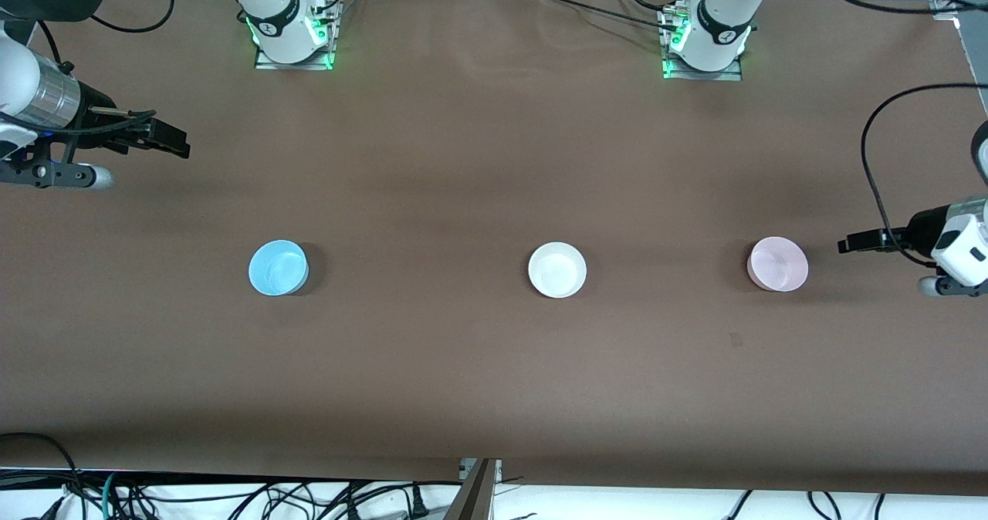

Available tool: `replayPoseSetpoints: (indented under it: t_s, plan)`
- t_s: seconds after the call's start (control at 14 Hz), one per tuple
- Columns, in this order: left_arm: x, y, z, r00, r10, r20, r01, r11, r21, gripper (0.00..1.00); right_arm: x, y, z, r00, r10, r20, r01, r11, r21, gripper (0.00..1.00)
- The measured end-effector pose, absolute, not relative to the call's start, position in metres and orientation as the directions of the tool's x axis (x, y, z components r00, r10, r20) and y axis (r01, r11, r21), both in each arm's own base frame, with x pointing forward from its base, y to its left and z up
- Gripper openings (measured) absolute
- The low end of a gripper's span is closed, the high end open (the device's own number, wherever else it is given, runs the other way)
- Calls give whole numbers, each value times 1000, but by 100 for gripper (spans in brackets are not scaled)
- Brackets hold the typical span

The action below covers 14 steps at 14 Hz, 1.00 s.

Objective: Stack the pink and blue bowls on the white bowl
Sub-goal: 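Move the left gripper down to the pink bowl's rim, then close the left gripper on the pink bowl while the right gripper rises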

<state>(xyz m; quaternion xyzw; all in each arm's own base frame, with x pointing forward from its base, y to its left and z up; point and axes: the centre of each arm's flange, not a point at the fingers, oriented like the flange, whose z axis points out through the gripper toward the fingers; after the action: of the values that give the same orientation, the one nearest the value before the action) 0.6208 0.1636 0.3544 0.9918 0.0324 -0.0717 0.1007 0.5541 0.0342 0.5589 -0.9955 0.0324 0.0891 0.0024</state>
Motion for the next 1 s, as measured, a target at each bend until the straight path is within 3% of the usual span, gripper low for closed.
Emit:
replayPoseSetpoints:
  t_s: [0.5, 0.79, 0.93, 1.0]
  plan:
    - [597, 178, 242, 994, -110, -24, -95, -934, 346, 100, 554, 42, 559, 983, -50, -176, -51, -999, 0, 100]
    - [587, 193, 220, 991, -136, 10, -130, -922, 365, 100, 544, 114, 560, 981, 80, -175, 80, -997, -7, 100]
    - [586, 197, 214, 993, -118, 24, -119, -918, 378, 96, 529, 175, 569, 974, 170, -147, 170, -985, -10, 100]
    - [586, 198, 212, 993, -113, 28, -115, -918, 380, 88, 522, 199, 575, 974, 188, -125, 188, -982, -11, 100]
